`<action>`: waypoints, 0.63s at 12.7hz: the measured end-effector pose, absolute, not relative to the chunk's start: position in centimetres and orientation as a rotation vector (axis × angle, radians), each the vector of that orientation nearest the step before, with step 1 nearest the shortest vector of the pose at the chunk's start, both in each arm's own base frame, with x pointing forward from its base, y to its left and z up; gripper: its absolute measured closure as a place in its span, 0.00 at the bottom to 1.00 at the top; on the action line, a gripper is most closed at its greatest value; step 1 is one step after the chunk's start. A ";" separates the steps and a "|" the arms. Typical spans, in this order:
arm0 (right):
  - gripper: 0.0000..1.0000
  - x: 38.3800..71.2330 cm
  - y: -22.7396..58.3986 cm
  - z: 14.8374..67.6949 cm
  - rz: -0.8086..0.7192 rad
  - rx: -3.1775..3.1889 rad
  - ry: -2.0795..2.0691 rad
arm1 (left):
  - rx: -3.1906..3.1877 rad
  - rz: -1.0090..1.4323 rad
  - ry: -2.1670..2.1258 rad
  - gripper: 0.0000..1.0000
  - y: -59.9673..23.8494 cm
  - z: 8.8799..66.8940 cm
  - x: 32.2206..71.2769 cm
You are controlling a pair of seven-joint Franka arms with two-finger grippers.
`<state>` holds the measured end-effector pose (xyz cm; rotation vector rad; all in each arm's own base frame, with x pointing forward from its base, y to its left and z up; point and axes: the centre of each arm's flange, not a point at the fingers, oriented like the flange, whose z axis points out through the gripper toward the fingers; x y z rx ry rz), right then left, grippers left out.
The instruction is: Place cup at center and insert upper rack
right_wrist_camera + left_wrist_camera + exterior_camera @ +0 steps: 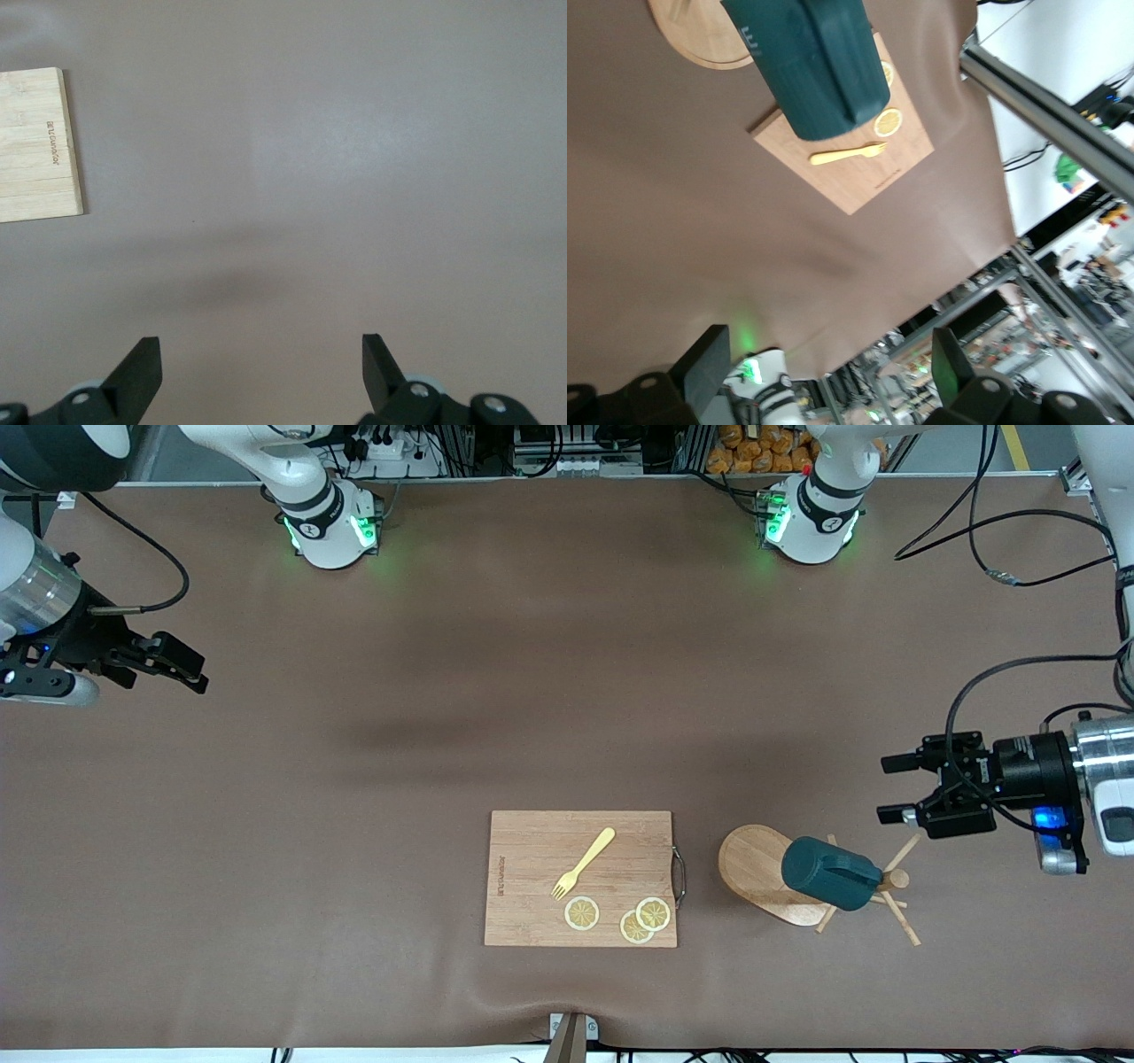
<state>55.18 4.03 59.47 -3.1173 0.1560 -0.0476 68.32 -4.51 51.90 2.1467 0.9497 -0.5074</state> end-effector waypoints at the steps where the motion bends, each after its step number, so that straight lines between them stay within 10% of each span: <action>1: 0.00 55.2 4.1 59.5 -0.048 -3.117 0.155 | 2.196 -0.490 0.945 0.00 -5.1 52.7 67.8; 8: 0.00 55.1 4.6 59.5 -0.049 -3.118 0.141 | 2.712 -0.286 0.834 0.00 -11.9 55.7 64.5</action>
